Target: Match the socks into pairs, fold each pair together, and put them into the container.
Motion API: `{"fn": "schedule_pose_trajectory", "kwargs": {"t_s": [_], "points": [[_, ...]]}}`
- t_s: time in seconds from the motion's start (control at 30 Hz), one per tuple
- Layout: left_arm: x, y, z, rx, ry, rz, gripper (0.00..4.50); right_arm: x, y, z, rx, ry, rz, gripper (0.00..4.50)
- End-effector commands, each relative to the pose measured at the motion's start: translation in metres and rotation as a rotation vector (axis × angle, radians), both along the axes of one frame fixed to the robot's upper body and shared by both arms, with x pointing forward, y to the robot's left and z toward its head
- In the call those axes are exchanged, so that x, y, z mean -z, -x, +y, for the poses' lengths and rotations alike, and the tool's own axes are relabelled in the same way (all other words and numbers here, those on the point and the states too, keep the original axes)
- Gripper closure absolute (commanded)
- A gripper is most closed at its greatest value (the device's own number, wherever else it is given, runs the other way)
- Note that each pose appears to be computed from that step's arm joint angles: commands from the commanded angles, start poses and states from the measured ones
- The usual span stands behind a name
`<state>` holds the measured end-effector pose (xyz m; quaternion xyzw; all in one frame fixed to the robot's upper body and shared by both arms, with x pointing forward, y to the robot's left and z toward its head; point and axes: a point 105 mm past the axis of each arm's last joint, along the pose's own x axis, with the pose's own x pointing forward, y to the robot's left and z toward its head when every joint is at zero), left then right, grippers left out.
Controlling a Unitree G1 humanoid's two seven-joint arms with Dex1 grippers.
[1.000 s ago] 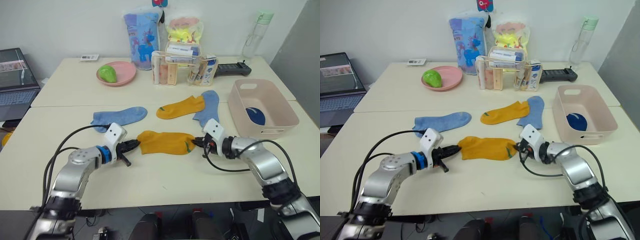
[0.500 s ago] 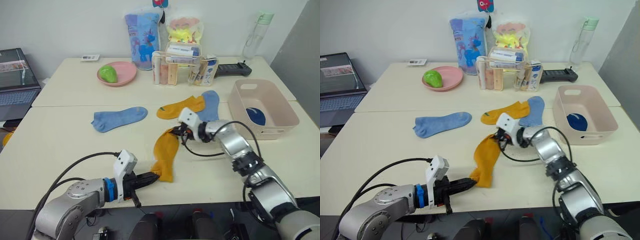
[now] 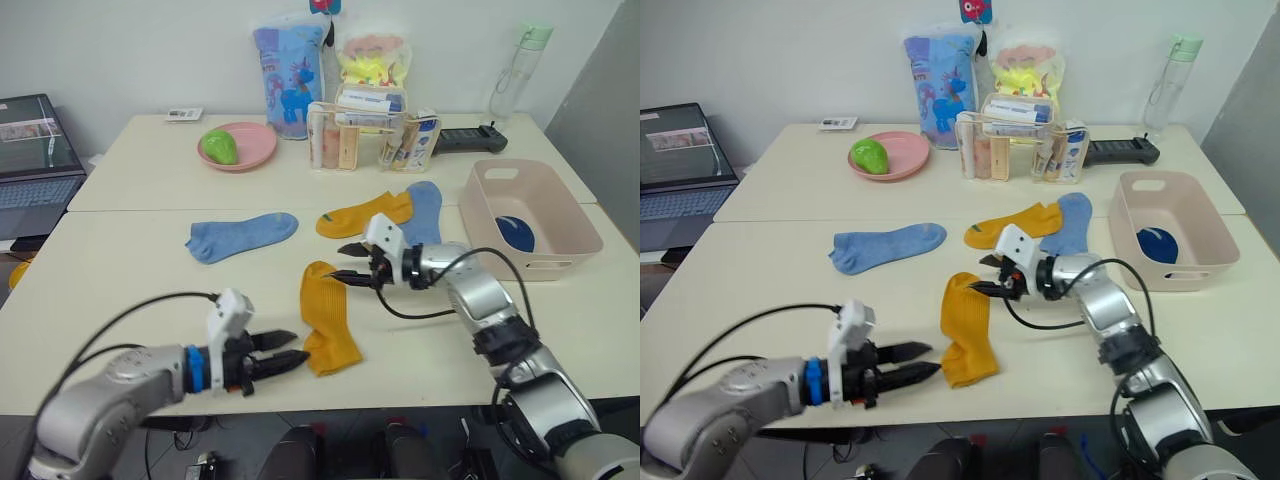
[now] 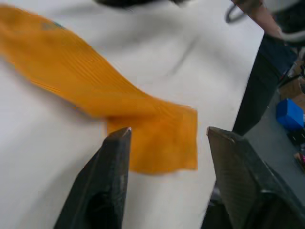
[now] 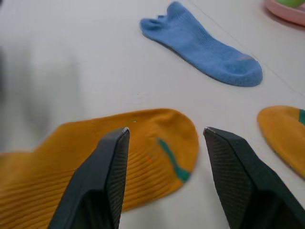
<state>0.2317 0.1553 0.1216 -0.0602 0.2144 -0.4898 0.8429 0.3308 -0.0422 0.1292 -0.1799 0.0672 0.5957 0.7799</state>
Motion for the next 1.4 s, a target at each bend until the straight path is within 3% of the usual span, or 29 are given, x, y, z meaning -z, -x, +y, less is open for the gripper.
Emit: {"fn": "schedule_pose_trajectory", "kwargs": {"t_s": [0.03, 0.13, 0.2, 0.27, 0.47, 0.7, 0.8, 1.0, 1.13, 1.4], "points": [[-0.027, -0.032, 0.015, -0.078, 0.062, -0.097, 2.02, -0.003, 0.024, -0.007, -0.096, 0.017, 0.024, 1.77], [-0.032, -0.067, 0.025, -0.173, 0.018, -0.190, 2.02, 0.011, 0.040, -0.017, -0.144, 0.070, 0.064, 1.77], [-0.029, -0.101, 0.030, -0.275, -0.027, -0.253, 2.02, 0.023, 0.060, -0.022, -0.213, 0.117, 0.104, 1.77], [-0.023, -0.127, 0.020, -0.287, -0.066, -0.292, 2.02, 0.036, 0.074, -0.025, -0.265, 0.174, 0.120, 1.77], [0.004, -0.148, -0.015, -0.194, -0.123, -0.282, 2.02, 0.046, 0.082, -0.009, -0.345, 0.200, 0.092, 1.77], [0.021, -0.142, -0.027, -0.061, -0.201, -0.258, 2.02, 0.060, 0.074, 0.002, -0.375, 0.269, -0.018, 1.77], [0.026, -0.141, -0.022, -0.054, -0.243, -0.278, 2.61, 0.062, 0.074, 0.001, -0.391, 0.278, -0.034, 2.37], [0.024, -0.141, -0.022, -0.068, -0.212, -0.274, 4.47, 0.059, 0.073, -0.007, -0.381, 0.259, -0.025, 4.39], [0.026, -0.135, -0.016, -0.105, -0.208, -0.270, 4.50, 0.054, 0.072, -0.015, -0.354, 0.240, -0.012, 4.48], [0.028, -0.093, 0.002, -0.182, -0.183, -0.219, 4.50, 0.032, 0.041, -0.038, -0.278, 0.256, -0.057, 4.48]]}}
